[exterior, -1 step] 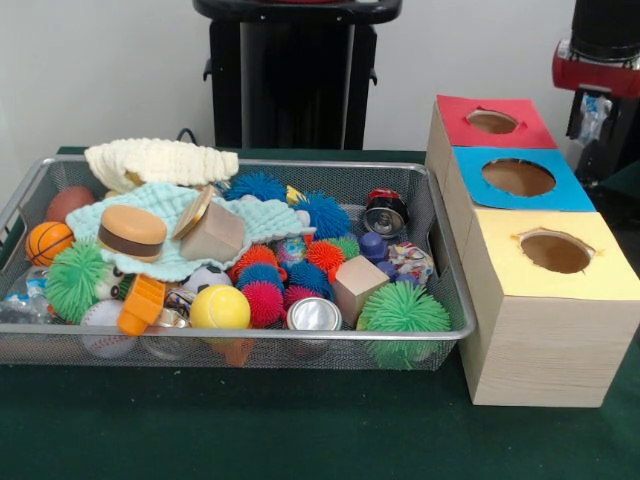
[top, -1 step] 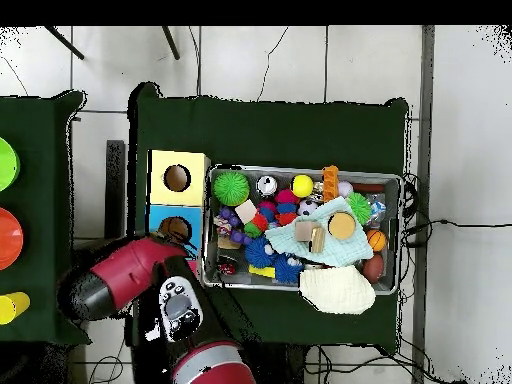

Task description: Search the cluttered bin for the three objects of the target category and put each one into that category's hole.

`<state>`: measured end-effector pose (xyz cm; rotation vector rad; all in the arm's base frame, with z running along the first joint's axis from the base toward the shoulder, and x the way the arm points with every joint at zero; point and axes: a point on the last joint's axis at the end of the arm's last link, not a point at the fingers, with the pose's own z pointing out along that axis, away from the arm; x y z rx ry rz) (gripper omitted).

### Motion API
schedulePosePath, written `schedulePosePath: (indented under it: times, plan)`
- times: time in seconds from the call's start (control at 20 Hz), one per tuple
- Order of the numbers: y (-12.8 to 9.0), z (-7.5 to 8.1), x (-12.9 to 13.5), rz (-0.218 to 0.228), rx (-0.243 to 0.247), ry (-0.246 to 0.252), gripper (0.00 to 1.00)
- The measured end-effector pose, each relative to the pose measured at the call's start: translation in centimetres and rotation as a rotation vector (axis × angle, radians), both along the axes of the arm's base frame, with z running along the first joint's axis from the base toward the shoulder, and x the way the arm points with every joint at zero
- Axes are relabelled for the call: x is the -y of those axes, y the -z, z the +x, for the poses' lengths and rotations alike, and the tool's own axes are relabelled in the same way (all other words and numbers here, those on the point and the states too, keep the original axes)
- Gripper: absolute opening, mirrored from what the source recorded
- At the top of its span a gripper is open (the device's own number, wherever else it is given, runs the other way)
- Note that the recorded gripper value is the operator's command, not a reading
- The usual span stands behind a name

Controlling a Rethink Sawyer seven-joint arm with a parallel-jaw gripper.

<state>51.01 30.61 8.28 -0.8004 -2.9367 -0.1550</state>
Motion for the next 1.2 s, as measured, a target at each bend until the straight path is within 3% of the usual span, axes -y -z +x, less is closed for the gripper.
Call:
schedulePosePath:
  times: [0.3, 0.9, 1.2]
  plan:
    - [0.2, 2.5, 2.6, 0.038, -0.004, 0.054, 0.00]
    - [-0.1, 2.8, 3.5, 0.093, 0.003, 0.016, 0.00]
    - [-2.2, 2.8, 4.4, 0.089, 0.028, 0.004, 0.00]
